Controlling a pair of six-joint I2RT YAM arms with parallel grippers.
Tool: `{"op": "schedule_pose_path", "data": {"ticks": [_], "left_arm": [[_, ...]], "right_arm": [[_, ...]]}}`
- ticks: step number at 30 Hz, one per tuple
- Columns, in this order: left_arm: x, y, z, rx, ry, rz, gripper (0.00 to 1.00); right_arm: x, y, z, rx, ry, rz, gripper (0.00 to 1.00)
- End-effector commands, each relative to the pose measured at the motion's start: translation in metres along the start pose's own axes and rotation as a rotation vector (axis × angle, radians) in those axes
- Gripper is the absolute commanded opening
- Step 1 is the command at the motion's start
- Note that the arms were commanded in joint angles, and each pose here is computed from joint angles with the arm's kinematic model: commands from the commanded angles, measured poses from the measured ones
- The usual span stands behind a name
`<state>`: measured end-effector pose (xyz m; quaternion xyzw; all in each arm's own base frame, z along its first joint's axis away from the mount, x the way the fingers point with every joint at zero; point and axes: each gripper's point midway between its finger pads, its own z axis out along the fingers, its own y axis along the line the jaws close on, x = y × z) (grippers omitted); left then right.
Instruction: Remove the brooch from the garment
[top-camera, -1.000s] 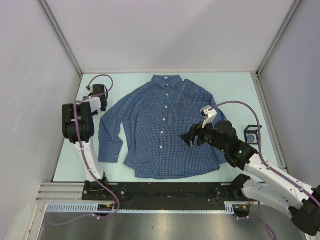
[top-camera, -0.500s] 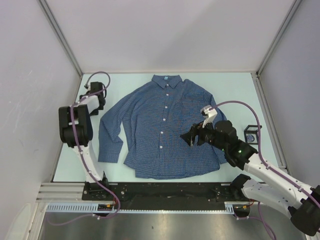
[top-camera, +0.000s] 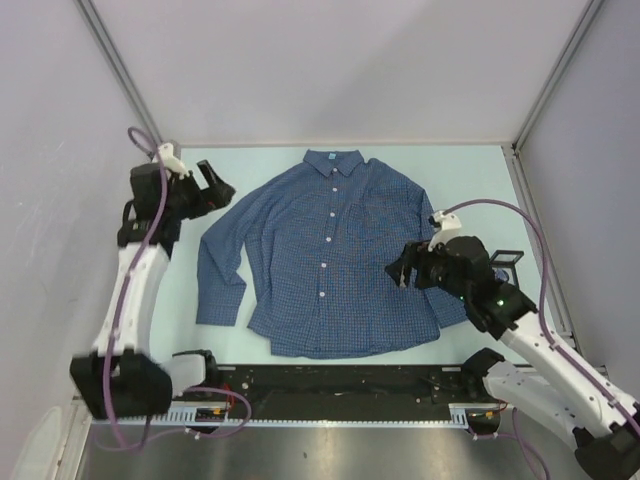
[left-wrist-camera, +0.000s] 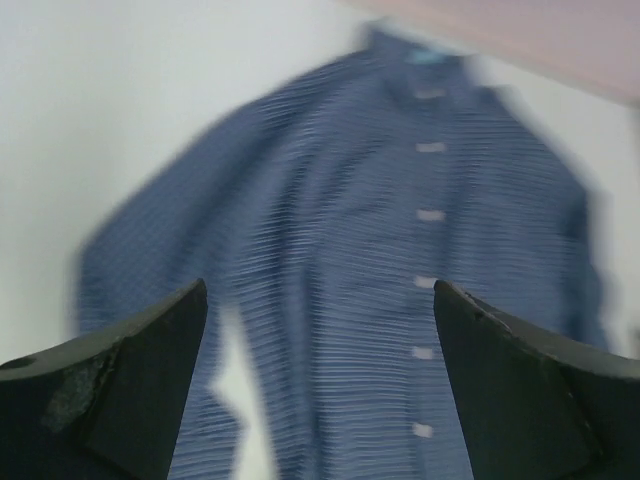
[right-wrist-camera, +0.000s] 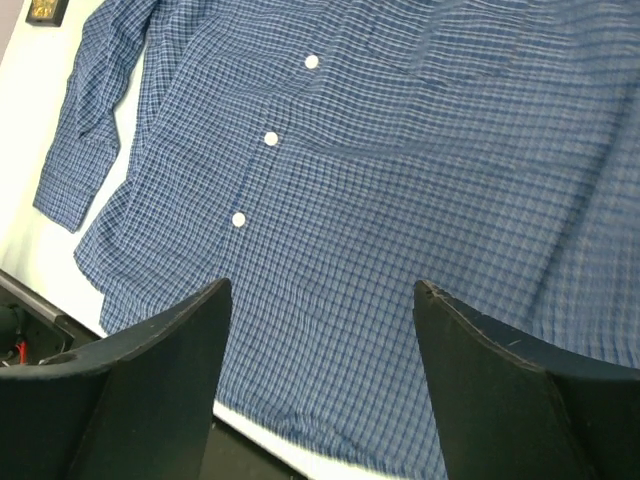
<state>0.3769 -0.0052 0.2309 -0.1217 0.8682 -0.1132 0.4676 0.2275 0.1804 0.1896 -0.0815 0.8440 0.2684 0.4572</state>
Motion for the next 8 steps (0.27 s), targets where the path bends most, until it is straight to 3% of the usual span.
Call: {"op": "schedule_pose_path", "data": {"ticks": [1,5,8], "left_arm": [[-0.021,-0.146,-0.109,0.728,-0.132,-0.079,0.99],[-0.053,-0.201,-0.201,0.928,-0.274,0.032,1.0],[-0.059,-0.214,-0.242,1.005,-0.328,0.063,1.0]], "right_arm": [[-0.016,-0.006,-0.037,0.074,-0.034,0.043,0.81],[-0.039,0.004,-0.063,0.044,-0.103,0.034,0.87],[-0.063,0.008,-0.077,0.057,-0.168,0.041,0.92]]}}
